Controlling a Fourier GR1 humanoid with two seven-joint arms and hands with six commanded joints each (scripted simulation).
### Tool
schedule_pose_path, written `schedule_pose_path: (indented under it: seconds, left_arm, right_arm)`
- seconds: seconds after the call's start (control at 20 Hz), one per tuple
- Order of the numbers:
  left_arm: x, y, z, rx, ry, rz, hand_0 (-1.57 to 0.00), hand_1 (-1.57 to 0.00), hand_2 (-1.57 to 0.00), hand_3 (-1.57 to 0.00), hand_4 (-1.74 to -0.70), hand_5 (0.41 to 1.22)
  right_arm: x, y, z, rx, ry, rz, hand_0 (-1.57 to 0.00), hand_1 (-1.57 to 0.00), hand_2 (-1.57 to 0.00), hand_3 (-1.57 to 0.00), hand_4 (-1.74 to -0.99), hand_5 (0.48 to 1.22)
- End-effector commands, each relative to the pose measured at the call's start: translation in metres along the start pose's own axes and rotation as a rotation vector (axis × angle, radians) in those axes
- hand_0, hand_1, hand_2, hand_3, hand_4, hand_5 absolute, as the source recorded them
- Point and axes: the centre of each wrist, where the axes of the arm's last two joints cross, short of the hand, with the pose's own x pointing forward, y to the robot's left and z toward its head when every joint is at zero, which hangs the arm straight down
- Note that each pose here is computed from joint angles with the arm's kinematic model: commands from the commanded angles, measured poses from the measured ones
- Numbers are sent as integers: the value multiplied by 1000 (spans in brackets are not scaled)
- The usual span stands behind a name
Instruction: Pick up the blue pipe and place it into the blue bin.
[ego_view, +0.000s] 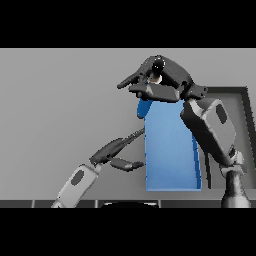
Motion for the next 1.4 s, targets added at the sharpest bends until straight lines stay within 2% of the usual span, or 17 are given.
schedule_pose_path:
  seconds: [0.0,0.15,0.25,0.4,0.5,0.7,0.85,0.95,1.0,1.05,1.1,1.15,1.2,1.25,1.35]
  left_arm:
    - [0,0,-3,4,16,-1,0,0,0,0,-899,487]
    - [2,0,-3,-5,13,0,1,1,1,1,-889,484]
    - [0,1,-2,-3,15,0,1,1,1,1,-886,482]
    - [-1,4,1,13,14,-3,1,1,1,1,-878,482]
    - [-1,3,-1,10,17,-7,1,1,1,1,-877,483]
    - [-3,3,1,6,19,-14,1,1,1,1,-868,481]
    - [-1,2,2,7,6,1,1,1,1,1,-877,479]
    - [-2,2,1,5,17,-9,1,1,1,1,-880,475]
    - [-3,3,1,6,15,-15,1,1,1,1,-881,476]
    - [-3,4,-1,8,20,-13,1,1,1,1,-883,479]
    - [-2,1,-2,-2,14,-4,1,1,1,1,-885,481]
    - [-3,1,-1,2,9,-5,1,1,1,1,-886,483]
    - [-4,2,-2,6,13,-7,1,1,1,1,-885,486]
    - [-6,1,-1,-3,16,-9,1,1,1,1,-883,490]
    - [-1,2,-3,0,7,-12,1,1,1,1,-880,495]
  right_arm:
    - [1,-11,2,-47,18,19,-1571,-1571,-1571,-1571,-1497,1221]
    - [-10,-44,9,-184,85,45,-1571,-1571,-1571,-1571,-1498,1221]
    - [-29,-67,25,-270,160,19,-1571,-1571,-1571,-1571,-1498,1221]
    - [-65,-89,55,-408,292,0,-1571,-1571,-1571,-1571,-1499,1221]
    - [-88,-95,73,-489,379,-35,-1571,-1571,-1571,-1571,-1499,1221]
    - [-124,-95,107,-611,543,-71,-1571,-1571,-1571,-1571,-1499,1221]
    - [-141,-93,136,-701,687,-113,-1571,-1571,-1571,-1571,-1499,1221]
    - [-148,-89,146,-728,785,-122,-1571,-1571,-1571,-1025,-1586,1221]
    - [-153,-87,151,-726,850,-119,-1571,-1571,-1571,-820,-1617,1221]
    - [-159,-84,157,-719,883,-113,-1571,-1571,-1571,-681,-1642,1221]
    - [-166,-82,161,-721,925,-104,-1571,-1571,-1571,-617,-1662,1221]
    - [-170,-81,167,-733,962,-107,-1571,-1571,-1571,-808,-1617,1199]
    - [-178,-83,171,-754,1014,-119,-1571,-1514,-1454,-960,-1573,1188]
    - [-186,-81,174,-767,1055,-159,-1257,-1211,-1163,-768,-1515,1176]
    - [-193,-82,180,-794,1116,-239,-804,-775,-744,-491,-1385,1114]
